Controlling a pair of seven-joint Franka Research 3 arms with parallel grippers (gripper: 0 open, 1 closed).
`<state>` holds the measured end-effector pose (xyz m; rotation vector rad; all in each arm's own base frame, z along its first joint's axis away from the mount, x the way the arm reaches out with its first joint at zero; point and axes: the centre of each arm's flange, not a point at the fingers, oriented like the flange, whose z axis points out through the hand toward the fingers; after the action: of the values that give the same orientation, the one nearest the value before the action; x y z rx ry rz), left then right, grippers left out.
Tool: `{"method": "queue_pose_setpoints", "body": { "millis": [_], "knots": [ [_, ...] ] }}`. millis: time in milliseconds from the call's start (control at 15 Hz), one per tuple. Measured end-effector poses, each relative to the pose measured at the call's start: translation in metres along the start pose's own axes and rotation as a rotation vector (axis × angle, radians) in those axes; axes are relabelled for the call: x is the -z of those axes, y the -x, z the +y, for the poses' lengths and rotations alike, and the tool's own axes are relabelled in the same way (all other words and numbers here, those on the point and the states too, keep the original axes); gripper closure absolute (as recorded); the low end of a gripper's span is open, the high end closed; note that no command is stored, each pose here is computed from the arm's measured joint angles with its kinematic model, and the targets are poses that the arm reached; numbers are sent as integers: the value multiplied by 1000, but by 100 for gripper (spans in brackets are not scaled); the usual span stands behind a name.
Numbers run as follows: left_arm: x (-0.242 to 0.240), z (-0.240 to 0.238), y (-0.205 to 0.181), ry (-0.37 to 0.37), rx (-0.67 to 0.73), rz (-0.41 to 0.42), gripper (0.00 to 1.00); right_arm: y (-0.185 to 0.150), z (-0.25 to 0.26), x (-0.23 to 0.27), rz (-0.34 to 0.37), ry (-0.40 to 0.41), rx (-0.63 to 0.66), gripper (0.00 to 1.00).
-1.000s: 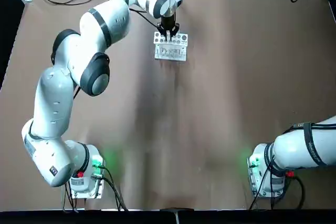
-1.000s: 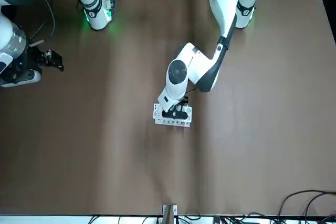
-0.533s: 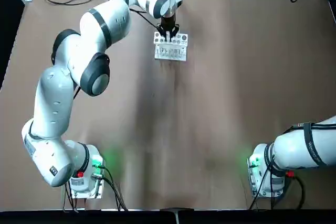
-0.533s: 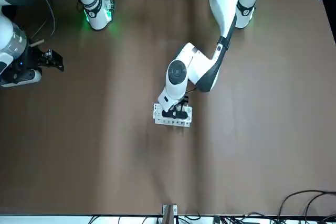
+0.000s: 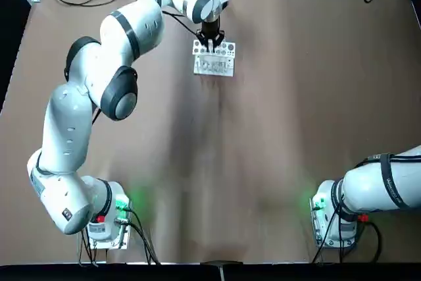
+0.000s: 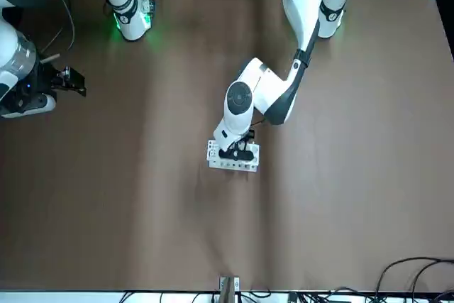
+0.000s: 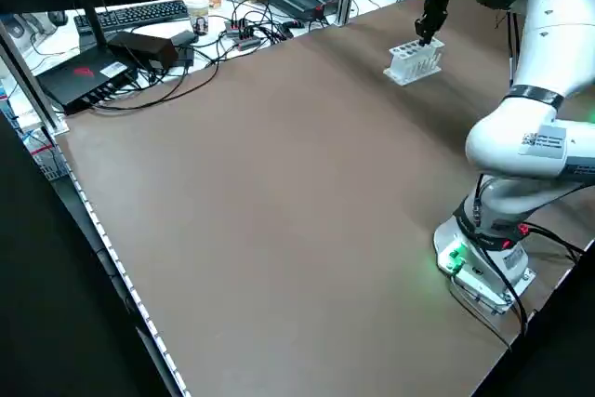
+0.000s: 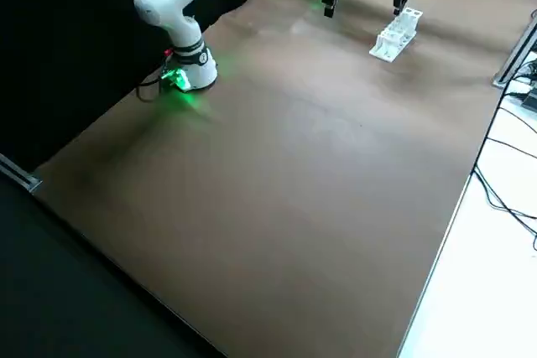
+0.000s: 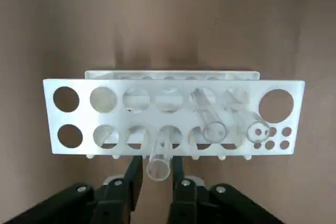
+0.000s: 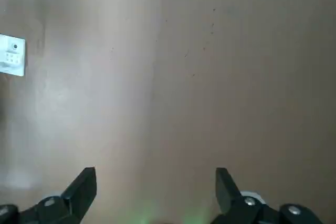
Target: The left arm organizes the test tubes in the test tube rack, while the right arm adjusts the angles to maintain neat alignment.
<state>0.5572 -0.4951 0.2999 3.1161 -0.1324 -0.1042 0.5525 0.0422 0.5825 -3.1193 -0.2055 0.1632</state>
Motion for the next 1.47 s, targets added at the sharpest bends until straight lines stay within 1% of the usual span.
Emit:
{"method": "queue_pose_setpoints", "body": {
  "millis": [800, 1467],
  "knots": [
    [0, 0, 0, 1, -1, 1, 70, 0, 0, 0, 0, 0, 0, 0],
    [1, 1, 0, 5, -1, 7, 72, 0, 0, 0, 0, 0, 0, 0]
  ]
}}
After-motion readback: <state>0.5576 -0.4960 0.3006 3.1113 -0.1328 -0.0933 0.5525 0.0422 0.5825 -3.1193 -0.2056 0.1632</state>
